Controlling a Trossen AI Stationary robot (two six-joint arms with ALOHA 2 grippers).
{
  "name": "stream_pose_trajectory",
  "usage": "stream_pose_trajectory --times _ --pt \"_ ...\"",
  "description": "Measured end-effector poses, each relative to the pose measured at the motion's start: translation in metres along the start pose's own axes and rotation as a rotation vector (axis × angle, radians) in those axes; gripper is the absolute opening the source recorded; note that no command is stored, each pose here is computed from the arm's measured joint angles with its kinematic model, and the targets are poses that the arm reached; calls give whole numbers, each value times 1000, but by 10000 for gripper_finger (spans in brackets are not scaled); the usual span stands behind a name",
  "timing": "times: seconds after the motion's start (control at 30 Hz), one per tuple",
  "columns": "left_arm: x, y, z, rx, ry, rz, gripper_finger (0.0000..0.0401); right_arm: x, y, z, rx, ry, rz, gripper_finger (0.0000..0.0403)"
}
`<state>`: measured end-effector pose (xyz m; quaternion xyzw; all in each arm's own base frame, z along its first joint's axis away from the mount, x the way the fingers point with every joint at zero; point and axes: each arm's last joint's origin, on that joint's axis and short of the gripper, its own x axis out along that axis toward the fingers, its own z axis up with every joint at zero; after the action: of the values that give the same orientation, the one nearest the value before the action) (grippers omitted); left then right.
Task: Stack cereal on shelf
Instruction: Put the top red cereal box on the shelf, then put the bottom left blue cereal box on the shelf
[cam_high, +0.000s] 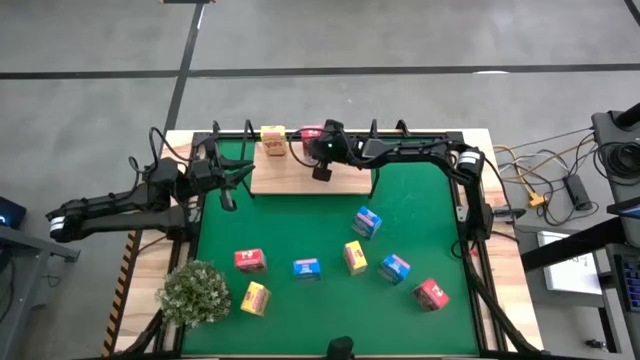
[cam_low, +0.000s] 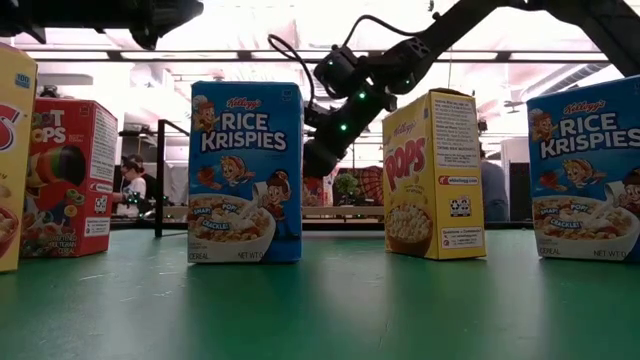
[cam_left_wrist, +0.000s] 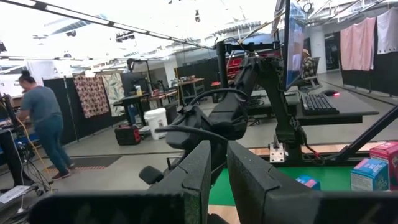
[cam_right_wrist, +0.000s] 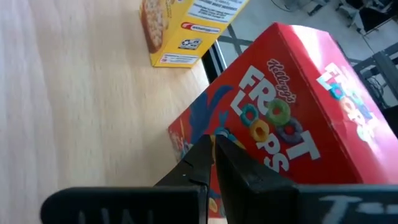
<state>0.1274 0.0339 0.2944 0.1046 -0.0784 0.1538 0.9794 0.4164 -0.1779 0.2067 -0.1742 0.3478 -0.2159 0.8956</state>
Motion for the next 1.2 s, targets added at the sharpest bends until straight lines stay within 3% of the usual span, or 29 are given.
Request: stream_pose_trajectory --times 0.27,0.47,0.6,0.87,1.2 --pt "0 0 0 0 1 0 36 -13 19 15 -3 -44 42 12" --pt "0 0 -1 -43 12 -3 36 -54 29 42 26 -109 87 12" --pt "1 -1 -4 -141 36 -16 36 -88 34 57 54 -155 206 12" --pt "9 -13 -20 -370 60 -193 36 -145 58 76 83 -241 507 12" --pt "22 -44 -22 -455 44 -365 36 -179 114 81 11 -196 653 12"
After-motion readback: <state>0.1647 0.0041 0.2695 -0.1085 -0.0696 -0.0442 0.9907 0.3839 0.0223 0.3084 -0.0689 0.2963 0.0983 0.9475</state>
